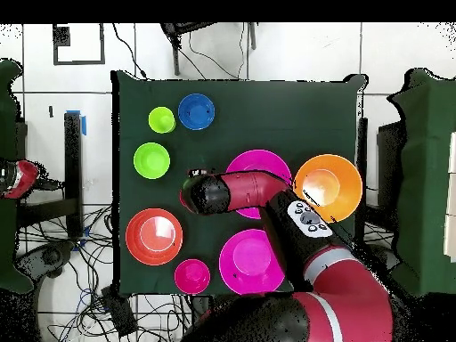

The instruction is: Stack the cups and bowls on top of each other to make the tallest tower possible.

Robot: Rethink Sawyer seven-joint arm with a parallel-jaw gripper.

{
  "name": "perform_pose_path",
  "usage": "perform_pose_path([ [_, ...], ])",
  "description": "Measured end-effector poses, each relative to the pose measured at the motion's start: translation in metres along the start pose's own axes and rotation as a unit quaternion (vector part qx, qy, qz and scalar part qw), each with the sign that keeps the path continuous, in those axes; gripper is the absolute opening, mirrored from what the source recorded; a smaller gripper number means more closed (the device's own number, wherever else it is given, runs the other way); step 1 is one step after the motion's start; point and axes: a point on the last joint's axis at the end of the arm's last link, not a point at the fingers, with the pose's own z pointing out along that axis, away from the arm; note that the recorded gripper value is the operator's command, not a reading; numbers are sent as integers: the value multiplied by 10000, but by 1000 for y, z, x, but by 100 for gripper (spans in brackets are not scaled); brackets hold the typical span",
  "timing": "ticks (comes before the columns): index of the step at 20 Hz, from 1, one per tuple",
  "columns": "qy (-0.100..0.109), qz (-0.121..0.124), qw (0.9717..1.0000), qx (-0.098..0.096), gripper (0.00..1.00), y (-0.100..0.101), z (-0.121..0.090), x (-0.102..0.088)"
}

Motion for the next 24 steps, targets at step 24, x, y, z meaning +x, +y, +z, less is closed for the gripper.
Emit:
perform_pose_path([
  [24, 544, -176, 9983, -101, 0, 3, -6, 14],
])
